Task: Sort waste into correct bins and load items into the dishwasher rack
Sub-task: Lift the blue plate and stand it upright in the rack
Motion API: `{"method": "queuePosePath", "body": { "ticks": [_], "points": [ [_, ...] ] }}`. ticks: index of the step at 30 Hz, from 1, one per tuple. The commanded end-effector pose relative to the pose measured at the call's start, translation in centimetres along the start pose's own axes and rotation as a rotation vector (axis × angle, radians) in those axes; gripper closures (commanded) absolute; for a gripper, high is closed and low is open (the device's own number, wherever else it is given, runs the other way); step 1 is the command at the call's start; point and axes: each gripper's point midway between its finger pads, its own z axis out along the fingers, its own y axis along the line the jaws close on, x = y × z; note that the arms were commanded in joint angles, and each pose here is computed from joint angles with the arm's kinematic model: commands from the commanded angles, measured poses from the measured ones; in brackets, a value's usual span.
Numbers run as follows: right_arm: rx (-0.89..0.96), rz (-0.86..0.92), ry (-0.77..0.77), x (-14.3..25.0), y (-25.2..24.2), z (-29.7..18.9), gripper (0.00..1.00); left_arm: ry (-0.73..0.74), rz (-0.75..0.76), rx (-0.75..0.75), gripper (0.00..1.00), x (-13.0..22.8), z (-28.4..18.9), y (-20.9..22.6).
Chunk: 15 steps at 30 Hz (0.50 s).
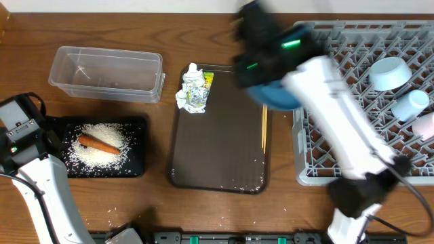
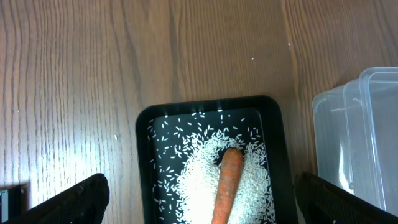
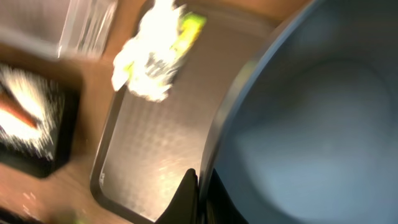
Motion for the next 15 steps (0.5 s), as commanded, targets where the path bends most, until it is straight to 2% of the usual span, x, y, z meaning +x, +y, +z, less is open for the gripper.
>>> {"method": "queuePosePath", "body": {
  "ticks": [1,6,15],
  "points": [
    [-0.117,0.088,-0.049,-0.9,-2.1,-4.6,0.99,-0.011,-0.014,-0.015,0.03,-0.2,0.1,0.3],
    [-0.228,0.153,-0.020,-0.4,-5.9,-6.8,0.99,-0.011,-0.014,-0.015,0.03,-0.2,0.1,0.3],
    [-0.509,0.153,0.003,0.6,-7.5,-9.3,0.99,-0.011,-0.014,-0.015,0.03,-0.2,0.1,0.3]
  ]
}}
